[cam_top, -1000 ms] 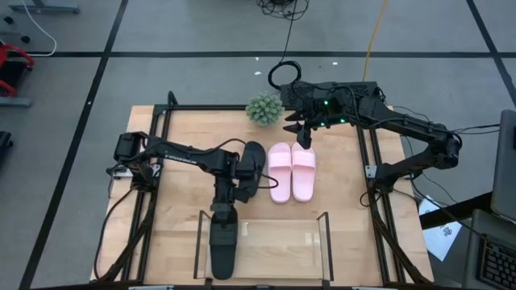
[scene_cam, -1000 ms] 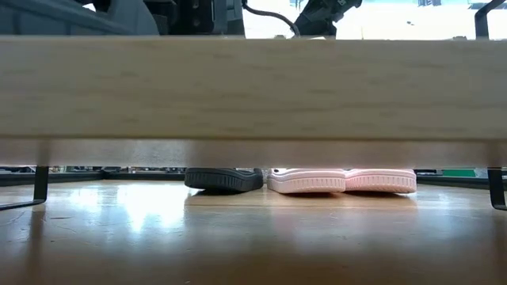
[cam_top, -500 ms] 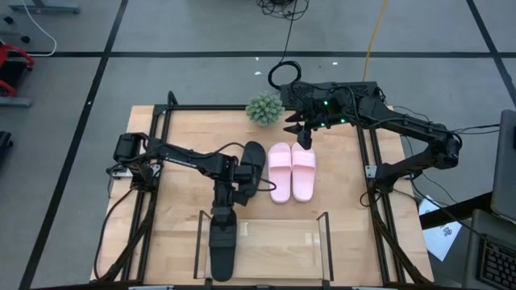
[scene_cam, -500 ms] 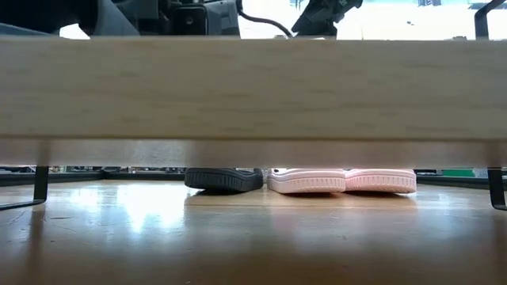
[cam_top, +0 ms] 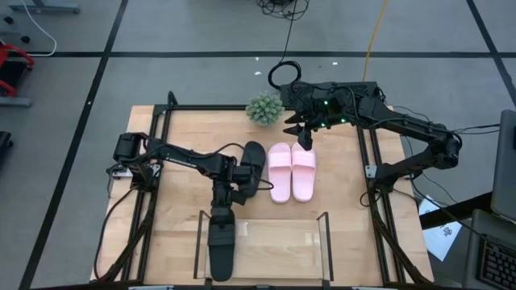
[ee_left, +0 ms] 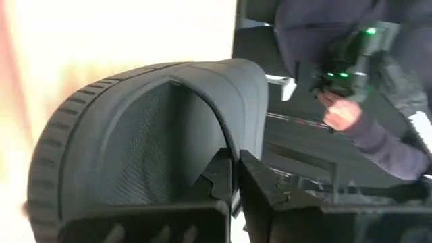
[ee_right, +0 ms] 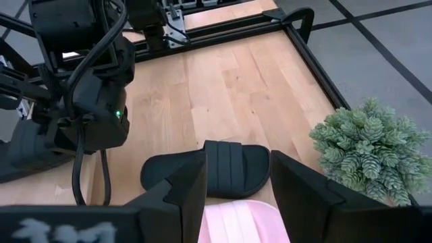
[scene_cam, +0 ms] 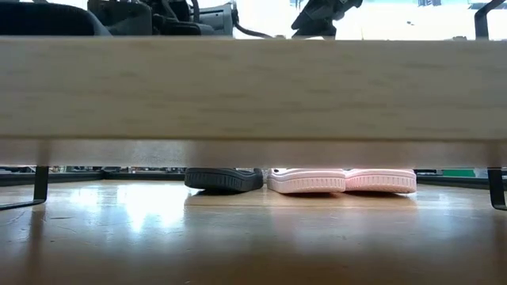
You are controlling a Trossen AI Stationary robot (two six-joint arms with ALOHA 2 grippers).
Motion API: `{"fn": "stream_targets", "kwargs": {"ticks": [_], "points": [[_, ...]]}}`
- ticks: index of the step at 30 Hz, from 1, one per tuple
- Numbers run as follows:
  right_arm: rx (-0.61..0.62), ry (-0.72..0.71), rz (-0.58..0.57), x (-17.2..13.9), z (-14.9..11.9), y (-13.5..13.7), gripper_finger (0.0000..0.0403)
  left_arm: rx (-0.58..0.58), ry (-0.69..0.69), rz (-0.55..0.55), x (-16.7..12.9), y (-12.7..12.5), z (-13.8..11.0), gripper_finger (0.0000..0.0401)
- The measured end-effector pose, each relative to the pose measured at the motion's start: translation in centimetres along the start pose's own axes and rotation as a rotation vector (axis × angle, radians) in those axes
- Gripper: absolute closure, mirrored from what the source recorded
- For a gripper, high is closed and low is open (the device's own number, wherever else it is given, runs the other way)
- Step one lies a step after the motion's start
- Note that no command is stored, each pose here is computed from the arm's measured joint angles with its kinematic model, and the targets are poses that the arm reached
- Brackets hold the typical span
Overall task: Pick and place slides into the shelf
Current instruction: Put the left black slide on the shelf
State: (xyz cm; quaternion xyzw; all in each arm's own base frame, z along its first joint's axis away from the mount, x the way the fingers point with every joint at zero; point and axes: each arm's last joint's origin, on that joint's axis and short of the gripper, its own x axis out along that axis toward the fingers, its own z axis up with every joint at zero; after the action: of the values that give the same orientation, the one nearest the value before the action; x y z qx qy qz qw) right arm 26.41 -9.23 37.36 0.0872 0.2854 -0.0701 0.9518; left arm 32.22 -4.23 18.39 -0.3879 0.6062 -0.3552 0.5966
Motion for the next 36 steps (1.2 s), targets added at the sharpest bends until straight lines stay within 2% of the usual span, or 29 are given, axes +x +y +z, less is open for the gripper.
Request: {"fn": "stream_targets", "kwargs": {"ticks": [15, 28, 36], "points": [[0.007, 0.000, -0.001, 0.00, 0.00, -0.01, 0.0250, -0.020, -0.013, 0.106, -0.15, 0.40, -0.09, 0.0369], [0.008, 0.001, 0.001, 0.00, -0.01, 0.00, 0.0250, -0.030, -0.016, 0.145, -0.17, 0.52, -0.15, 0.0299], [0.008, 0.001, 0.001, 0.00, -0.01, 0.00, 0.0250, -0.042, -0.015, 0.140, -0.17, 0.51, -0.17, 0.0271]]}}
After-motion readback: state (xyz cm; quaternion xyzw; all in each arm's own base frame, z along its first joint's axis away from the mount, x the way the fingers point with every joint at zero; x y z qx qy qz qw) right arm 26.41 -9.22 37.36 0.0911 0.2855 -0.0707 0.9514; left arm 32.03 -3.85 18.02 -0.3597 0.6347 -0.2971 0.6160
